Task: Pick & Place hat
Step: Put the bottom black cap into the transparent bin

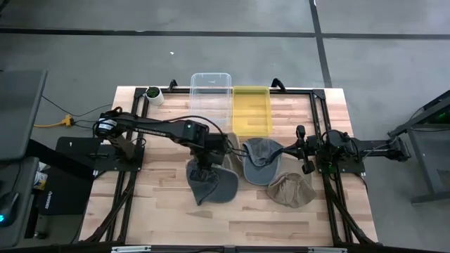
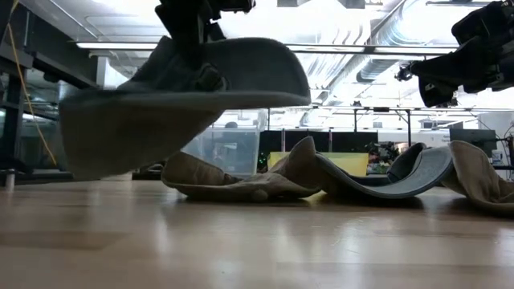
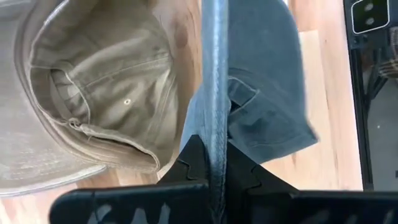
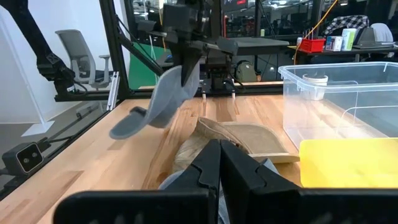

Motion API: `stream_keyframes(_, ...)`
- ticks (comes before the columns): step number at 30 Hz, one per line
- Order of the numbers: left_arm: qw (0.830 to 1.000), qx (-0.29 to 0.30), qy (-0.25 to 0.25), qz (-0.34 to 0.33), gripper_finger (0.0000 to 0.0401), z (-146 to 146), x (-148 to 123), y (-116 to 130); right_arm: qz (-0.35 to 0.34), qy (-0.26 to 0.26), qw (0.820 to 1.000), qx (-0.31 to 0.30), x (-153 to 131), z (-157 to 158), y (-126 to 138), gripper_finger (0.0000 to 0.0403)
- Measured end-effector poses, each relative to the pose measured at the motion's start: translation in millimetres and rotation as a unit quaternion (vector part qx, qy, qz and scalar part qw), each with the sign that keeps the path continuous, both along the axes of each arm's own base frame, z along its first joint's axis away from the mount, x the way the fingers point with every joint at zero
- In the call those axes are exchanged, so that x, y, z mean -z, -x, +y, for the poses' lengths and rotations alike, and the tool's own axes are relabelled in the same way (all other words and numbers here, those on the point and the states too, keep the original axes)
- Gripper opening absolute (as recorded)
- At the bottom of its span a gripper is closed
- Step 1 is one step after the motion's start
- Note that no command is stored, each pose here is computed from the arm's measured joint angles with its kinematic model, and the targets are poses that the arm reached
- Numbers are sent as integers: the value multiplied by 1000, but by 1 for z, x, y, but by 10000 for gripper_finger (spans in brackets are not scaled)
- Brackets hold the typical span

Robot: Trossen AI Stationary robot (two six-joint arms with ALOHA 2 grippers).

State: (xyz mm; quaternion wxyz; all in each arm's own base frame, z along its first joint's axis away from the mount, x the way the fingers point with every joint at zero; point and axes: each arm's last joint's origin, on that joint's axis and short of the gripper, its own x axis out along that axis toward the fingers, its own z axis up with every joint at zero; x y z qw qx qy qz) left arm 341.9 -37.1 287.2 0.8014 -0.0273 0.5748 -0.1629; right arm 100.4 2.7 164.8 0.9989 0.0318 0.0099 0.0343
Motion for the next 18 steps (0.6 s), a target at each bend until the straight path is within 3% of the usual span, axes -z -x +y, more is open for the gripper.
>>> stream_keyframes(13, 998, -67, -2, 17, 0, 1, 6, -1, 0, 0, 1000, 0, 0, 0, 0, 5)
stream_keyframes(18, 995, -99, 8, 33, 0, 0, 10, 14, 0, 0, 1000, 0, 0, 0, 0, 5)
